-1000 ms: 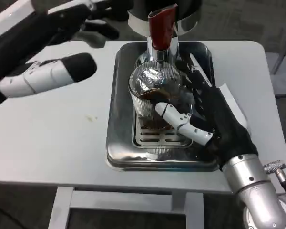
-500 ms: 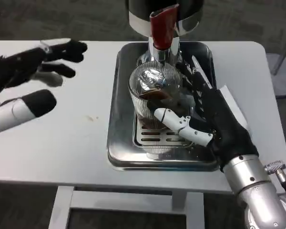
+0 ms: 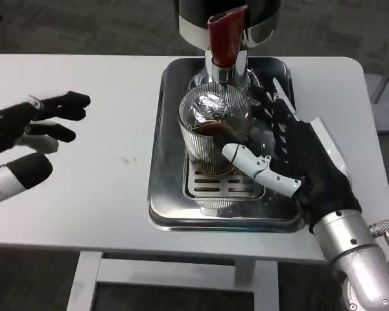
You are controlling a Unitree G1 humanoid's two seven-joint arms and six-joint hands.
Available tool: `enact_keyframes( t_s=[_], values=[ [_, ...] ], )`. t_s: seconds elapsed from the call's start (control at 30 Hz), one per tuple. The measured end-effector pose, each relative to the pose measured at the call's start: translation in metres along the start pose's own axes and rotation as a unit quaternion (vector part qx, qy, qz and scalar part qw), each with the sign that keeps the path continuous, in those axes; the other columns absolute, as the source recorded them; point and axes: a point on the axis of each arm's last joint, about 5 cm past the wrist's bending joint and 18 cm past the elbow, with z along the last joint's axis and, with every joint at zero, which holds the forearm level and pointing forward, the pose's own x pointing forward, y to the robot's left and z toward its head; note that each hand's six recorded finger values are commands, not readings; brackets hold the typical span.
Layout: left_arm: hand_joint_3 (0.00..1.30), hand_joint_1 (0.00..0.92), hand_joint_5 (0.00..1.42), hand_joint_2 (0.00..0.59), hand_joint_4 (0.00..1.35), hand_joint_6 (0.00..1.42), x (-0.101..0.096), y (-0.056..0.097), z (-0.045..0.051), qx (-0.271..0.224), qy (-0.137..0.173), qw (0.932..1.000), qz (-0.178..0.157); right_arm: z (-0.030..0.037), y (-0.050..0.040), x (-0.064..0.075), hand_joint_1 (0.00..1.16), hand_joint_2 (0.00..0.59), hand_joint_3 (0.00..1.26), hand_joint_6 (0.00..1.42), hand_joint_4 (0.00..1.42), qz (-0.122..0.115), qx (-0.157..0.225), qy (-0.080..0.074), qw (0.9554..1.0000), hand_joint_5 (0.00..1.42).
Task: Grasp the cup under the faucet to collect the drink, then remove the cup.
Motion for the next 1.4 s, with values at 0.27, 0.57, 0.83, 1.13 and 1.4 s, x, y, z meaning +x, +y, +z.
enact_keyframes(
  t_s=[0.27, 0.57, 0.83, 1.13, 1.4],
  values=[
    [0.20, 0.000, 0.28, 0.027, 0.19, 0.36, -0.003, -0.004, -0.0033, -0.002, 0.020, 0.9997, -0.012, -0.0003, -0.0001, 0.000, 0.61, 0.224, 0.00, 0.17, 0.00, 0.007, 0.001, 0.000, 1.0000, 0.04],
    [0.20, 0.000, 0.28, 0.036, 0.19, 0.35, -0.009, -0.010, -0.0066, -0.011, 0.039, 0.9989, -0.024, -0.0020, 0.0068, 0.000, 0.60, 0.224, 0.00, 0.13, 0.00, 0.017, -0.017, 0.005, 0.9997, 0.03],
    [0.20, 0.000, 0.28, 0.033, 0.19, 0.34, -0.015, -0.017, -0.0079, -0.022, 0.053, 0.9980, -0.028, -0.0051, 0.0158, 0.003, 0.60, 0.224, 0.00, 0.10, 0.00, 0.008, -0.018, 0.012, 0.9997, 0.00],
    [0.20, 0.000, 0.28, 0.032, 0.19, 0.34, -0.024, -0.024, -0.0087, -0.034, 0.074, 0.9960, -0.036, -0.0059, 0.0241, 0.010, 0.60, 0.224, 0.00, 0.08, 0.00, 0.001, -0.013, 0.008, 0.9999, 0.00],
    [0.20, 0.000, 0.28, 0.034, 0.19, 0.34, -0.031, -0.024, -0.0088, -0.038, 0.094, 0.9941, -0.039, -0.0068, 0.0289, 0.013, 0.60, 0.224, 0.00, 0.08, 0.00, -0.003, -0.004, 0.003, 1.0000, 0.00]
  ],
)
